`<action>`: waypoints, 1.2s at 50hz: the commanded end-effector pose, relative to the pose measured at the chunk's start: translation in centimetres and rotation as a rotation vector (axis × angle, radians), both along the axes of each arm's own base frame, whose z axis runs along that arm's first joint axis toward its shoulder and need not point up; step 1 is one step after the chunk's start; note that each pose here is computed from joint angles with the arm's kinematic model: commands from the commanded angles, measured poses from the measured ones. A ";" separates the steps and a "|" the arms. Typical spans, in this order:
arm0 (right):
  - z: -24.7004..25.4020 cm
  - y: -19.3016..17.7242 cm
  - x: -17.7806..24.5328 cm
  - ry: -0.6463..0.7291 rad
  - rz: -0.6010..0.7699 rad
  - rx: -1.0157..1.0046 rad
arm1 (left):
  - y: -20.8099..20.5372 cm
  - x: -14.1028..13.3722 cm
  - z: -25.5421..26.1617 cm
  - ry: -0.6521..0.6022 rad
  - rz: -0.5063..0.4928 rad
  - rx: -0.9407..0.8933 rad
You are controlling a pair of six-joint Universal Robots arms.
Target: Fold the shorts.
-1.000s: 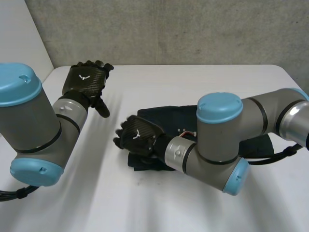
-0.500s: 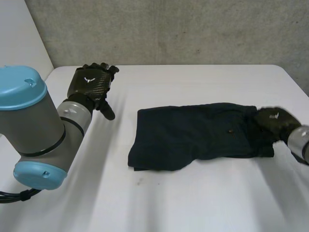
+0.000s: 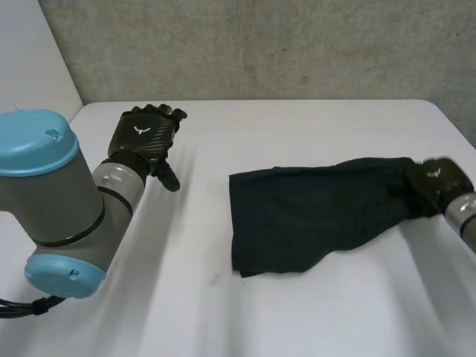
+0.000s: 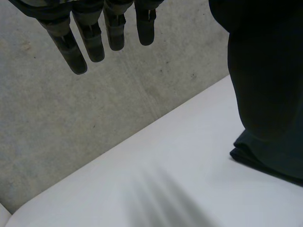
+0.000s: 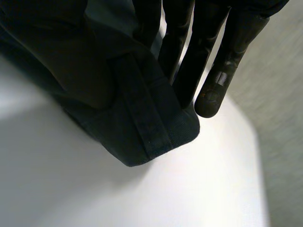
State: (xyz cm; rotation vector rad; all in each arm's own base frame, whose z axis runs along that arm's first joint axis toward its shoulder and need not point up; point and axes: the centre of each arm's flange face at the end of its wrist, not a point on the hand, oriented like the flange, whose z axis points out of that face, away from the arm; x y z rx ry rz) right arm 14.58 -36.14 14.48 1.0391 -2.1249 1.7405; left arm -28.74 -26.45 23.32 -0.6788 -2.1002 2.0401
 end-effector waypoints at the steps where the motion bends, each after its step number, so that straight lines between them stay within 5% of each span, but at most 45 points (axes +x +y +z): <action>1: 5.3 2.0 7.4 0.177 0.241 -0.231 | 0.1 0.2 0.5 0.005 0.003 -0.010; 6: 6.1 6.4 14.0 0.315 0.487 -0.363 | 0.2 0.2 0.5 0.005 0.003 -0.010; 11: 2.3 14.7 19.6 0.429 0.868 -0.389 | 0.3 0.3 0.4 0.002 0.005 -0.004; 19: -0.7 18.0 19.1 0.414 0.990 -0.245 | 0.3 0.2 0.5 0.006 0.002 -0.011; 22: 0.2 17.9 19.0 0.342 0.971 -0.223 | 0.1 0.0 1.0 0.014 0.000 -0.026; 27: 6.4 14.3 17.1 -0.079 0.756 -0.111 | -0.5 -0.9 2.6 0.042 -0.009 -0.075; 31: 9.7 12.0 16.1 -0.397 0.622 0.000 | -0.4 -2.9 2.6 0.051 -0.053 -0.088; 36: 11.5 8.8 14.1 -0.618 0.476 0.118 | 0.7 -6.8 1.8 0.059 -0.145 -0.090; 47: 6.2 2.7 12.8 -0.493 0.203 0.316 | 1.2 -12.8 -4.4 -0.016 -0.230 0.051; 53: 2.6 1.5 13.2 -0.376 0.231 0.365 | 0.4 -12.3 -7.6 -0.120 -0.111 0.165; 60: -0.8 1.2 13.2 -0.234 0.261 0.372 | 0.8 -11.1 -11.0 -0.232 -0.089 0.287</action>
